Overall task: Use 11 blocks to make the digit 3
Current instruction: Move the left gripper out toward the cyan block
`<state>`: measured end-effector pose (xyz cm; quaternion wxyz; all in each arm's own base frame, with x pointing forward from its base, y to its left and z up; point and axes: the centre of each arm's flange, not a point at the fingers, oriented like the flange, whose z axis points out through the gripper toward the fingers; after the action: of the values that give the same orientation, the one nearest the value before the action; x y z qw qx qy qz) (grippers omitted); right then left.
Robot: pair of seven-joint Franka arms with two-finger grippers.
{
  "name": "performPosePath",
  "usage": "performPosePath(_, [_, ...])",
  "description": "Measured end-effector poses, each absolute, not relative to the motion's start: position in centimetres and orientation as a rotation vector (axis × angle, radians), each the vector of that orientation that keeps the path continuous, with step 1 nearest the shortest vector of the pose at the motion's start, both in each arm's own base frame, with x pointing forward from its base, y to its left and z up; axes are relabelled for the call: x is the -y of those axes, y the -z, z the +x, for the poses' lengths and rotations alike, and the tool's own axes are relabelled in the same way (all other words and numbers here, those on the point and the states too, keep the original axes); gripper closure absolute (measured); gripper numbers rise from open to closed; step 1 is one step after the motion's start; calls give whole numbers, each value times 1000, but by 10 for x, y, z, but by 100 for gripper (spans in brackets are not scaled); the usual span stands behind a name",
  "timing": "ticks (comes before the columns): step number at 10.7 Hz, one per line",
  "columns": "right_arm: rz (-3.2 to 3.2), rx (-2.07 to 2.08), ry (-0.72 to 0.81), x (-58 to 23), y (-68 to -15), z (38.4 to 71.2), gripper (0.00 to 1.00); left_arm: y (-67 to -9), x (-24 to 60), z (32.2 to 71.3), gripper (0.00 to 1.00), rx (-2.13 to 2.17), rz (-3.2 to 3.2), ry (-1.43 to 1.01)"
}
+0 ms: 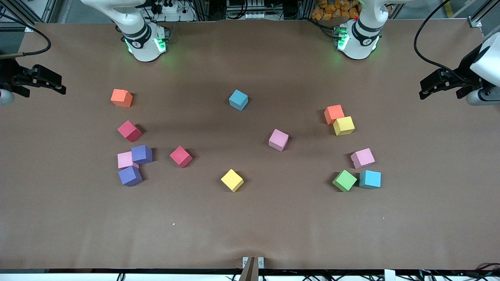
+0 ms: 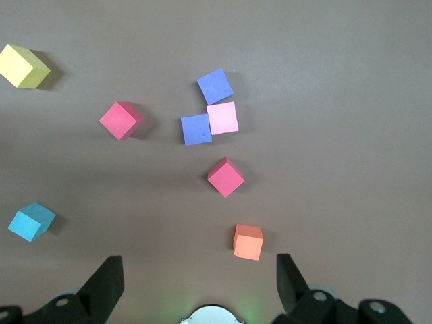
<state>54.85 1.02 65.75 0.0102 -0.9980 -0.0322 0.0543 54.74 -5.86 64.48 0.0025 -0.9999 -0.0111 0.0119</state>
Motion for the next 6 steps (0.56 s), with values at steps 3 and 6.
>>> performPosePath(3, [-3115, 99, -170, -10, -657, 549, 0, -635, 85, 545, 0, 124, -3143, -73])
performPosePath(6, [-3115, 99, -170, -10, -657, 549, 0, -606, 114, 541, 0, 143, -3143, -161])
